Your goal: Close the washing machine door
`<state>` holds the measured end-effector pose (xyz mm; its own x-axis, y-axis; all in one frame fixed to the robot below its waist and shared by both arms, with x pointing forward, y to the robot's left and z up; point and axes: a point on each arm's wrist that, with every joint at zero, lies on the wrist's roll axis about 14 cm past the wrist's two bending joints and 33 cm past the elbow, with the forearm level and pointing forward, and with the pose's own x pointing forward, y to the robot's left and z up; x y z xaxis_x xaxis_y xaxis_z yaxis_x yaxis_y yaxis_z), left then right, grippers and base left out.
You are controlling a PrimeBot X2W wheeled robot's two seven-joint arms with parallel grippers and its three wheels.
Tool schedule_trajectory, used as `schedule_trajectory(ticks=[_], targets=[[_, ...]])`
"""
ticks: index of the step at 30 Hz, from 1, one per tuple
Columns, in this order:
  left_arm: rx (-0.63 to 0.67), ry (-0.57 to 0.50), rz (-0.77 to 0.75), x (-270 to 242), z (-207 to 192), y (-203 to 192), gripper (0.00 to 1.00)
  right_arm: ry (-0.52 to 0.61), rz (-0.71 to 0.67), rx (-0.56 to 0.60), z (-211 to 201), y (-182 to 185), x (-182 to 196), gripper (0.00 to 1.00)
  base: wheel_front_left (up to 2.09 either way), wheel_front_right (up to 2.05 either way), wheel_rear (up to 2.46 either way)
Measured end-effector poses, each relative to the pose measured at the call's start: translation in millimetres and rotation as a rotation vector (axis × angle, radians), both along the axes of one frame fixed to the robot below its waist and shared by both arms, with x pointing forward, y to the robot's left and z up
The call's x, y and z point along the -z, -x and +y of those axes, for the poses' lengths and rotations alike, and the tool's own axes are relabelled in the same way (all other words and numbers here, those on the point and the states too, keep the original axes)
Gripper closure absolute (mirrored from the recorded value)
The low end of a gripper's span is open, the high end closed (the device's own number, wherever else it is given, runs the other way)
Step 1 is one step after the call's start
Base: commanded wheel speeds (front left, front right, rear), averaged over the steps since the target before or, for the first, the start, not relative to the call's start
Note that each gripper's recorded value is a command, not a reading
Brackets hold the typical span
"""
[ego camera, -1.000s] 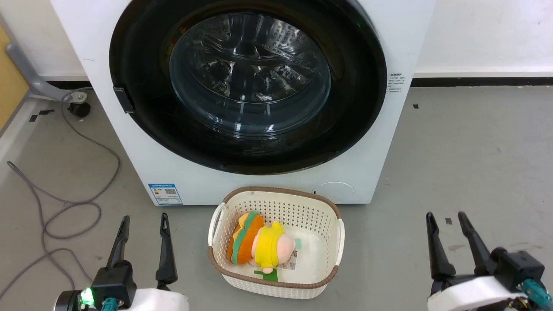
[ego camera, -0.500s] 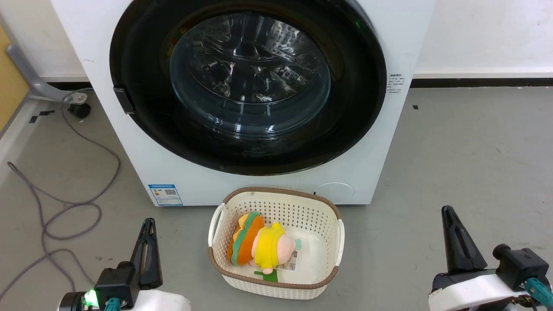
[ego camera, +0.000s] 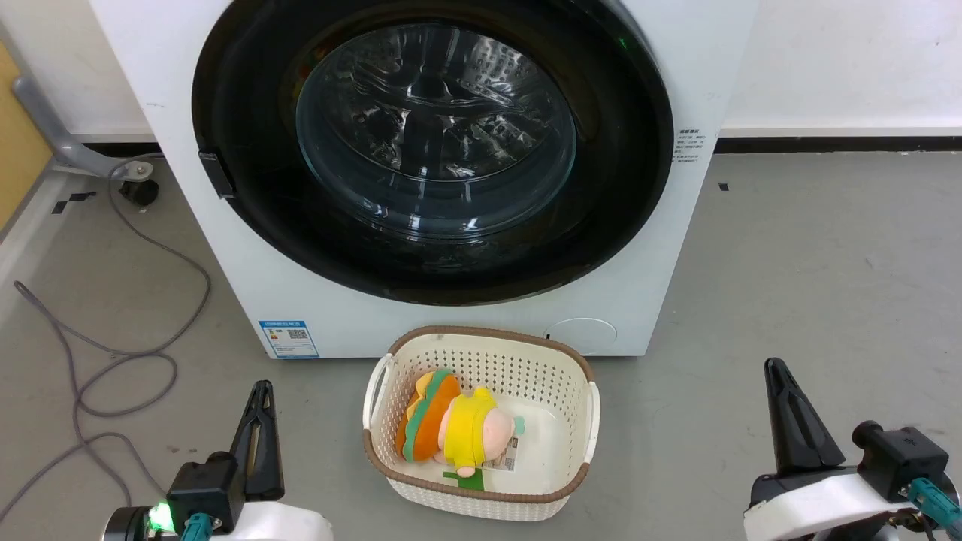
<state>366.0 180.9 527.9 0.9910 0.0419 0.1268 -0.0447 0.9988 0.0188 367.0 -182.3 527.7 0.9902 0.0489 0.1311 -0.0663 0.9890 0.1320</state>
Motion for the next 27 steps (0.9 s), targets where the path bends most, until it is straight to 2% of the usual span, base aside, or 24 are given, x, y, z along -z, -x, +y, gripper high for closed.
schedule_trajectory(ticks=[27], targets=[[0.007,-0.004,0.037,2.2,-0.2,-0.5,1.0,0.044,0.025,-0.022,6.2,-2.6,-1.6,1.0,0.0,0.0,0.0]])
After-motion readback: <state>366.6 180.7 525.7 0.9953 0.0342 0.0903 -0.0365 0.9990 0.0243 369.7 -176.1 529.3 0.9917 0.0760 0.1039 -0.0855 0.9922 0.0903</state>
